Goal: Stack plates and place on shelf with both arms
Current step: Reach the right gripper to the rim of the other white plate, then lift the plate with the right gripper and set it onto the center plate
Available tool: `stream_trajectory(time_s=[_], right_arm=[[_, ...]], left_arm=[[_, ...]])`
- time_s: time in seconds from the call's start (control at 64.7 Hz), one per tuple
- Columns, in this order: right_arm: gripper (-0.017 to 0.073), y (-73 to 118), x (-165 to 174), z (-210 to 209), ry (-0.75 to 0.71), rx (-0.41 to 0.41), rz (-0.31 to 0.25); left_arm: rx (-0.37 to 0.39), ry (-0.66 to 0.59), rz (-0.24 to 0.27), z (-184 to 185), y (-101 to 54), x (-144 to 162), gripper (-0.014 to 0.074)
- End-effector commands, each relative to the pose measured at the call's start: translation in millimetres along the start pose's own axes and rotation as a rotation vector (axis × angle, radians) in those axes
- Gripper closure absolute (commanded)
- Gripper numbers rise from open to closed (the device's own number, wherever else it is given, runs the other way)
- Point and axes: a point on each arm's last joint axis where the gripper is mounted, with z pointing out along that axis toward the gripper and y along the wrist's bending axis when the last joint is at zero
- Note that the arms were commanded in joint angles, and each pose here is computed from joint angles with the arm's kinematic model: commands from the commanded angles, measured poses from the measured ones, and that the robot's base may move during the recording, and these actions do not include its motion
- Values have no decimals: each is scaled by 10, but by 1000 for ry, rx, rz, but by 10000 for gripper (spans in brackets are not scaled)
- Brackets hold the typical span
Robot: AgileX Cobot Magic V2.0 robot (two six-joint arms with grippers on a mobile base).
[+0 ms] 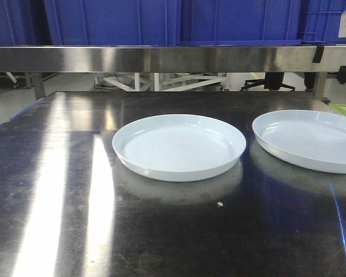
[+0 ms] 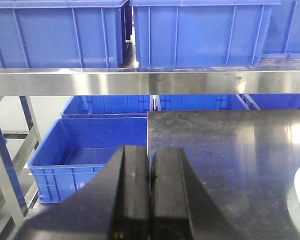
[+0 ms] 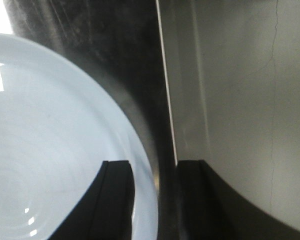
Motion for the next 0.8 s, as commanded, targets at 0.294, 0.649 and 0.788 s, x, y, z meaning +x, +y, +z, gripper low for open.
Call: stream_trajectory(time_s=[0.294,0.649,0.788], right_arm=[[218,120,-100,-81,-75,-25,-39],[502,86,-100,-102,-74,-22,-30],[503,9,-112,-231,-108,-26,-2]], left_arm=[[-17,-109,-11,-9,18,-178,512],[-17,-109,-11,-9,18,-178,512],[-17,-109,-11,-9,18,-178,512]])
